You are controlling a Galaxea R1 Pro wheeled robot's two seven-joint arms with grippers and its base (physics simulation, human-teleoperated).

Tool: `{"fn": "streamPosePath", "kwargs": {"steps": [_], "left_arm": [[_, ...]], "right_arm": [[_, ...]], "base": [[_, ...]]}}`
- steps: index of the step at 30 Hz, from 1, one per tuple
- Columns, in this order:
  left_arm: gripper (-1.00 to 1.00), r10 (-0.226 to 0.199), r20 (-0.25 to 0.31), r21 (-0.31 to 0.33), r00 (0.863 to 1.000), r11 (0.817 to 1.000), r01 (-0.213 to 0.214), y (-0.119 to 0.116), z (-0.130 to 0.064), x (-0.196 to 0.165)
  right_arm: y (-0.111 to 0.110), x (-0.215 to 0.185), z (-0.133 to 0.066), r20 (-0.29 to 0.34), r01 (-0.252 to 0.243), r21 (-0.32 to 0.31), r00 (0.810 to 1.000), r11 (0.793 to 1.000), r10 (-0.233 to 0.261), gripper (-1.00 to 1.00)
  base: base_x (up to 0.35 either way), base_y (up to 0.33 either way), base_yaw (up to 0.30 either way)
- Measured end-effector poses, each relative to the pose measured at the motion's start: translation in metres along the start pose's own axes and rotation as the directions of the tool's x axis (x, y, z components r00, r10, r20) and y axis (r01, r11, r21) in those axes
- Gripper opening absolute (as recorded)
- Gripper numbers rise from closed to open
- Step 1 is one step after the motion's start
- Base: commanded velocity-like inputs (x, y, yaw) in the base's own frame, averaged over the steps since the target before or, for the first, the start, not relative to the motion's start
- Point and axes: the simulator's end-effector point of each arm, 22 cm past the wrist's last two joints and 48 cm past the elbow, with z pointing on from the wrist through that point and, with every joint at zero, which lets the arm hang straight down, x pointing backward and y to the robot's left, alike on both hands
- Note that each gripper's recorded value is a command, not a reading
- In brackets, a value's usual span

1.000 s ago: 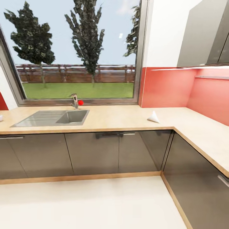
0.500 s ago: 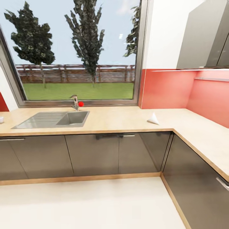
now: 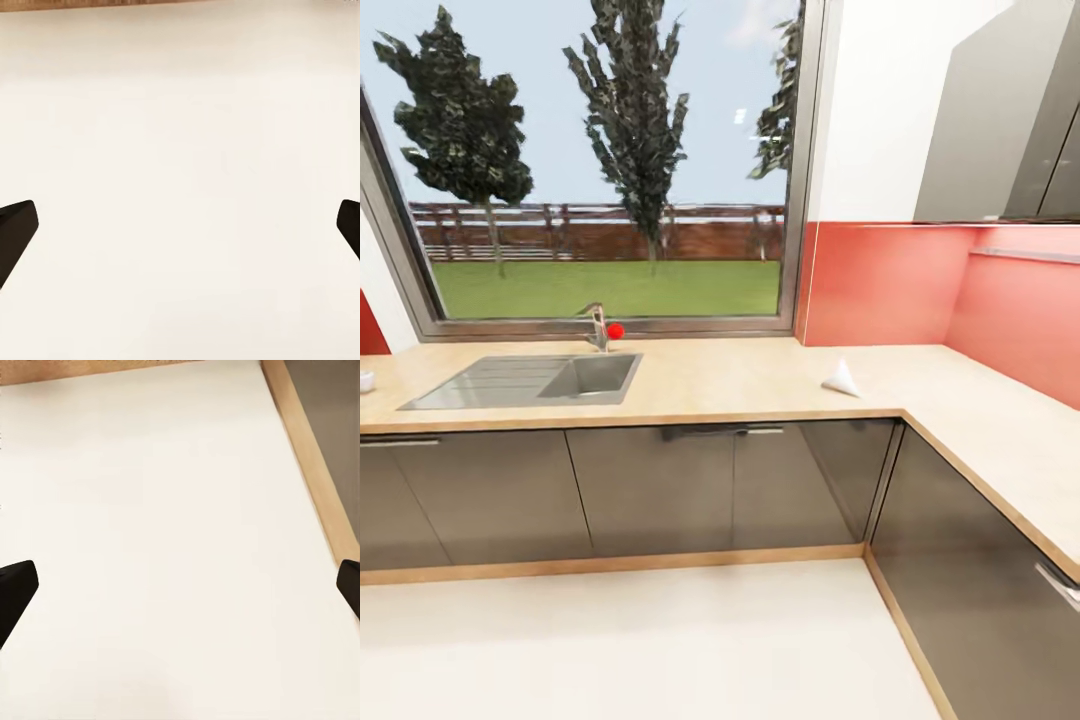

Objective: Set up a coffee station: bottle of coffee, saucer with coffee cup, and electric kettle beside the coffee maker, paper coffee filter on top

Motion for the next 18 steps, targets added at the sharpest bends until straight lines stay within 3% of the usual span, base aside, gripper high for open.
{"fn": "streamPosePath", "kwargs": {"steps": [18], "left_arm": [[1.0,0.0,-0.001,0.0,1.0,1.0,0.0,0.002,-0.02,-0.013]], "right_arm": [[-0.001,-0.014,-0.019,0.0,0.0,0.0,1.0,1.0,0.0,1.0]], "base": [[0.0,0.0,0.0]]}}
